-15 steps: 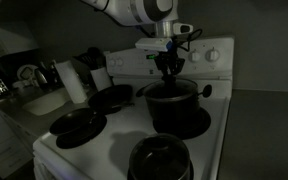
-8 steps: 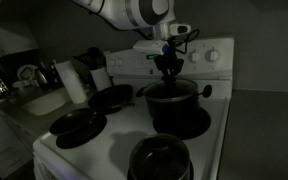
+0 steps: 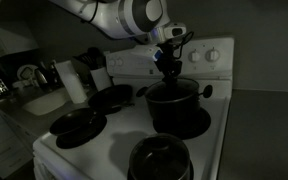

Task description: Cover the pot

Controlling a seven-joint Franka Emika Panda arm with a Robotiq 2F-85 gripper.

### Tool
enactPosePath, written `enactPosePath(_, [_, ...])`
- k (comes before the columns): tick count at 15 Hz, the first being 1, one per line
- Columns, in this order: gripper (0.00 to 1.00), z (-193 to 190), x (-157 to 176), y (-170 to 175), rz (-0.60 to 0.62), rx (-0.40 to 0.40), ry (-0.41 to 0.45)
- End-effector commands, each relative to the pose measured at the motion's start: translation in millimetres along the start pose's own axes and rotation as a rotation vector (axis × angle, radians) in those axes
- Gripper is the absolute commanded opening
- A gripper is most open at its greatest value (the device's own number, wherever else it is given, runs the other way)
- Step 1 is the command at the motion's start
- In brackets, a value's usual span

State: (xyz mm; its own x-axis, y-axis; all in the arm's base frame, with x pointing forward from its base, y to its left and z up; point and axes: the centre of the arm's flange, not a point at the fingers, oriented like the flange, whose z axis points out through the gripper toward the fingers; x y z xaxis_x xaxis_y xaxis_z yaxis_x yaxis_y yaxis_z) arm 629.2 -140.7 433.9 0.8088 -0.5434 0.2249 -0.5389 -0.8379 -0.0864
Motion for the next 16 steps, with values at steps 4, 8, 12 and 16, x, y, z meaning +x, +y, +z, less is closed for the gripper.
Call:
enactPosePath(4, [0.13,10,-23,17,0.041,-0.038,-0.001])
enactPosePath(8, [0.13,6,-32,32,0.090,-0.084,-0.008])
enactPosePath(12, [0.13,-1,-36,47,0.134,-0.141,0.003])
enactPosePath(16, [0.13,0,-39,57,0.149,-0.149,-0.001])
